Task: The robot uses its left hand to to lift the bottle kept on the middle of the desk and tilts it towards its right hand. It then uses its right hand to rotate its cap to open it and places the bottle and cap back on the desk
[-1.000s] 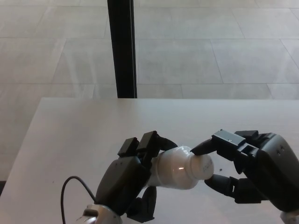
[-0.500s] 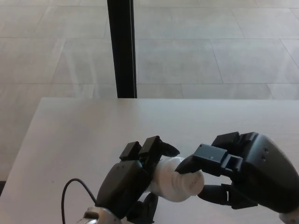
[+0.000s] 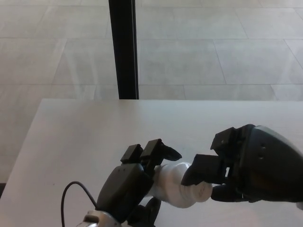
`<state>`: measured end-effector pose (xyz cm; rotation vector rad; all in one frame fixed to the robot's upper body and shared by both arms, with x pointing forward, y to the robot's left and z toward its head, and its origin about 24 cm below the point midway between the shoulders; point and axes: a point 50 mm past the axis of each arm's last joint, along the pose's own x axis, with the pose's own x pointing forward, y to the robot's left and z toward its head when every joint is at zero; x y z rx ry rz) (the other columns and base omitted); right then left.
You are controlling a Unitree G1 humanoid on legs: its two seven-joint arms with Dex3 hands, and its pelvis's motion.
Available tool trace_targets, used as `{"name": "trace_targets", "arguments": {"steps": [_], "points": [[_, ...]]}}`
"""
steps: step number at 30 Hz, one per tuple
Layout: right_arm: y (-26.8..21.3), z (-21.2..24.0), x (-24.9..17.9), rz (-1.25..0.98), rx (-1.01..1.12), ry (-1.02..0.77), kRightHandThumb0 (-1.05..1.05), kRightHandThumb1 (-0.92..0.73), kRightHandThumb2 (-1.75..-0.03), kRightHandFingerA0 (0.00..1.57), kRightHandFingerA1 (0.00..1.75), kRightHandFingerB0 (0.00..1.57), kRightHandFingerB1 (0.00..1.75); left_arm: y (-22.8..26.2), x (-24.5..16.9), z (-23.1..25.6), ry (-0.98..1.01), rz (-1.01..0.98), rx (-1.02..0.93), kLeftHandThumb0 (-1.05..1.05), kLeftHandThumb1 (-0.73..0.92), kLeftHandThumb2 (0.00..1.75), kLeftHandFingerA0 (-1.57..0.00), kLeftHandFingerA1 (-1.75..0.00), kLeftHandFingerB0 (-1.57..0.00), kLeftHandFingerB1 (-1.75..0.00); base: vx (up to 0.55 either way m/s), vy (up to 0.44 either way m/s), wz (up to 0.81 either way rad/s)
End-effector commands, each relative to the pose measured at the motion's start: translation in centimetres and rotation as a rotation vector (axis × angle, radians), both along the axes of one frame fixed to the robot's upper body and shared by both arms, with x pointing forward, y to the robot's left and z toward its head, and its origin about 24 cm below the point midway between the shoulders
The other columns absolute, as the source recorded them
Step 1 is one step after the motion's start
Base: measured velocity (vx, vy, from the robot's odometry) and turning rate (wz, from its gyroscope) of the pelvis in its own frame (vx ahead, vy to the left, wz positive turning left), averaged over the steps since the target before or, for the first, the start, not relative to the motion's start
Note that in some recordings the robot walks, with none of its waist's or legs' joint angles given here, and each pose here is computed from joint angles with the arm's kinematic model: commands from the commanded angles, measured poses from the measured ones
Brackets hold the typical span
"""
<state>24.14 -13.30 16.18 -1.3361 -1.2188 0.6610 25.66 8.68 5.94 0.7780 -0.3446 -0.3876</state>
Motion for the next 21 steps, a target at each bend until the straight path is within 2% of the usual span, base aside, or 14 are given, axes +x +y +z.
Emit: {"name": "trace_targets", "arguments": {"steps": [1,2,3,6,7,8,9,11,12,13,14,16,17,21], "points": [[0.4,0.4,-0.5,0.063,-0.111,-0.037,-0.39,-0.49,-0.87,1.12,1.64,0.88,1.1,0.8,0.0,-0.4,0.015,0.035,0.026,0.11,0.76,1.41,-1.24,-1.32,-1.19,-1.26,0.0,0.0,0.0],[0.5,0.5,-0.5,0.082,-0.124,-0.067,-0.41,-0.47,-1.03,1.24,1.33,0.89,1.02,0.8,0.0,-0.4,0.023,0.039,0.028,0.09,0.76,1.41,-1.22,-1.31,-1.17,-1.24,0.0,0.0,0.0],[0.6,0.5,-0.5,0.099,-0.126,-0.082,-0.36,-0.48,-0.94,1.19,1.6,0.91,1.17,0.8,0.0,-0.5,0.027,0.041,0.03,0.1,0.77,1.41,-1.23,-1.31,-1.18,-1.25,0.0,0.0,0.0],[0.9,0.7,-0.6,0.149,-0.15,-0.136,-0.36,-0.55,-0.9,1.04,1.66,0.85,1.17,0.8,-0.1,-0.5,0.022,0.045,0.034,0.11,0.78,1.44,-1.27,-1.34,-1.21,-1.27,0.0,0.0,0.0],[1.1,0.8,-0.6,0.177,-0.154,-0.162,-0.4,-0.47,-1.02,1.27,1.34,0.91,1.04,0.7,-0.1,-0.5,0.01,0.046,0.021,0.2,0.43,1.73,-1.23,-1.74,-1.11,-1.5,0.0,0.0,0.0],[1.2,0.8,-0.7,0.191,-0.156,-0.171,-0.4,-0.47,-1.02,1.27,1.34,0.91,1.04,0.7,-0.1,-0.6,0.007,0.048,0.015,0.2,0.43,1.73,-1.23,-1.74,-1.11,-1.5,0.0,0.0,0.0],[1.3,0.9,-0.6,0.196,-0.166,-0.19,-0.39,-0.54,-0.8,1.07,1.63,0.89,1.06,0.7,-0.1,-0.6,0.013,0.048,0.014,0.22,0.44,1.75,-1.22,-1.74,-1.11,-1.51,0.0,0.0,0.0],[1.5,1.3,-0.6,0.238,-0.176,-0.26,-0.35,-0.55,-0.77,1.03,1.7,0.85,1.23,0.7,-0.2,-0.5,0.024,0.047,0.005,0.2,0.49,1.65,-1.23,-1.75,-1.13,-1.54,0.0,0.0,0.0],[1.7,1.6,-0.6,0.262,-0.184,-0.282,-0.35,-0.55,-0.77,1.03,1.69,0.83,1.22,0.7,-0.1,-0.4,0.027,0.041,0.008,0.12,0.77,1.41,-1.22,-1.31,-1.17,-1.25,0.0,0.0,0.0],[1.7,1.8,-0.6,0.276,-0.175,-0.296,-0.34,-0.56,-0.79,1.03,1.72,0.82,1.34,0.8,-0.1,-0.4,0.031,0.037,0.009,0.14,0.48,1.57,-1.23,-1.75,-1.14,-1.54,0.0,0.0,0.0],[1.8,1.9,-0.6,0.286,-0.171,-0.304,-0.34,-0.56,-0.8,1.02,1.71,0.81,1.3,0.8,-0.1,-0.3,0.03,0.033,0.011,0.2,0.58,1.41,-1.3,-1.49,-1.19,-1.37,0.0,0.0,0.0],[1.9,2.5,-0.5,0.313,-0.18,-0.326,-0.33,-0.55,-0.81,1.02,1.69,0.82,1.26,0.9,0.0,-0.3,0.031,0.033,0.007,0.18,0.58,1.43,-1.33,-1.54,-1.21,-1.41,0.0,0.0,0.0],[1.9,3.0,-0.5,0.334,-0.169,-0.349,-0.33,-0.51,-0.8,1.0,1.58,0.83,1.04,1.0,0.1,-0.3,0.035,0.035,-0.005,0.01,0.76,1.35,-1.13,-1.22,-1.07,-1.17,0.0,0.0,0.0],[2.0,3.9,-0.3,0.386,-0.148,-0.397,-0.32,-0.52,-0.76,1.0,1.54,0.82,1.0,1.0,0.2,-0.3,0.028,0.035,-0.013,0.06,0.71,1.33,-1.14,-1.23,-1.08,-1.18,0.0,0.0,0.0]]}}
